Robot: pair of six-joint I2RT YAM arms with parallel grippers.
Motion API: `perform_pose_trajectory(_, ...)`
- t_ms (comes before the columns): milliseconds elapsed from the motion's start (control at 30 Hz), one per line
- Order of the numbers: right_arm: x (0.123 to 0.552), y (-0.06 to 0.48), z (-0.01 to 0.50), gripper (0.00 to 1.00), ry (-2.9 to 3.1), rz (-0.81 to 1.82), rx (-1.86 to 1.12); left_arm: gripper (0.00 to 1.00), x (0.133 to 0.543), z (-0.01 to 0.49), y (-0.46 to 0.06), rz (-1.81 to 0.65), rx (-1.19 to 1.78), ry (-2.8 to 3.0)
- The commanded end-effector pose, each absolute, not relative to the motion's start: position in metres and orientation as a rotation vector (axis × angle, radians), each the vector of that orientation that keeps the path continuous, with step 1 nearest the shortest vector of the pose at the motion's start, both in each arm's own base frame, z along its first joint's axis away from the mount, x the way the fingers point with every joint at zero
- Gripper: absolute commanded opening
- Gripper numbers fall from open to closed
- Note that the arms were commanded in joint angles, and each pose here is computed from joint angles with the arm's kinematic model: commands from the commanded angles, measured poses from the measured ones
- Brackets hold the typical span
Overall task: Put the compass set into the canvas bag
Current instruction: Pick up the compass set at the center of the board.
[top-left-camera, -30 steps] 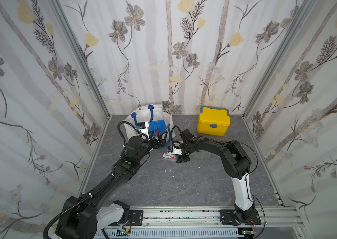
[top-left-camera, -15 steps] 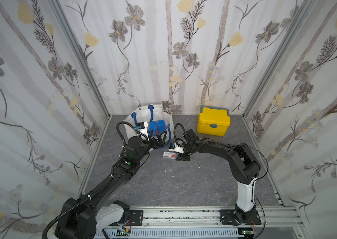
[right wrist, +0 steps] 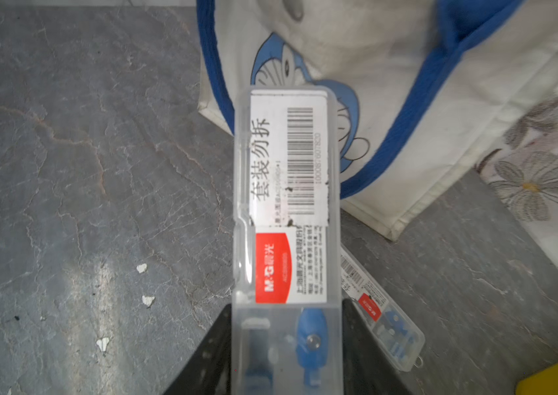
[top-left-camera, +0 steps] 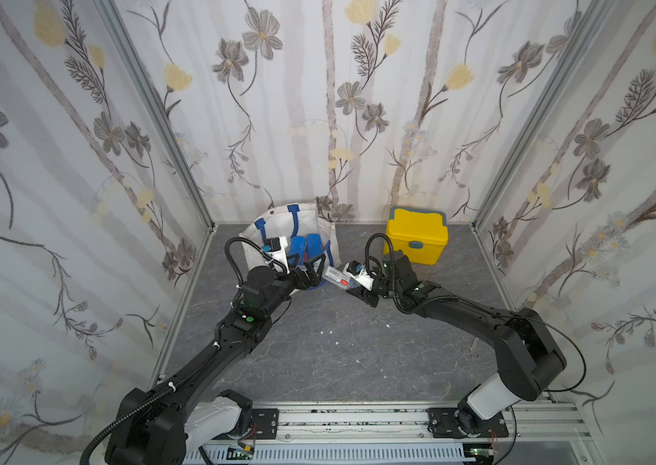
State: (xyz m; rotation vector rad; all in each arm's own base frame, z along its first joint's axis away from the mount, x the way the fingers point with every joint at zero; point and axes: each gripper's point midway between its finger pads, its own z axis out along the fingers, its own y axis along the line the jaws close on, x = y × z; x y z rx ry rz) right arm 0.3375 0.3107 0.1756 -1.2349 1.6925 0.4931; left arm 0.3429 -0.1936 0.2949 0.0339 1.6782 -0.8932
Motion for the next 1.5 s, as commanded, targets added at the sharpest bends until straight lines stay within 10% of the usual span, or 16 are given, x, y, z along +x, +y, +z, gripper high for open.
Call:
perform_pose_trajectory(0, 0.353, 0.305, 0.233, 0.41, 1.56, 0.469, -1.01, 1.0, 0.339, 0.312, -0.203, -0.982, 0.045, 1.618)
perform_pose_trajectory(667, 0.336, 0.256, 0.303, 0.4, 1.426, 0.408, -0.715, 0.99, 0.343, 0.331, -0.319, -1.251, 0.214, 1.518)
perform_pose_trajectory(1467, 0.329, 0.249, 0.292, 0.41, 1.451, 0.407, -0.7, 0.23, 0.348, 0.335, -0.351, -1.393, 0.225, 1.462)
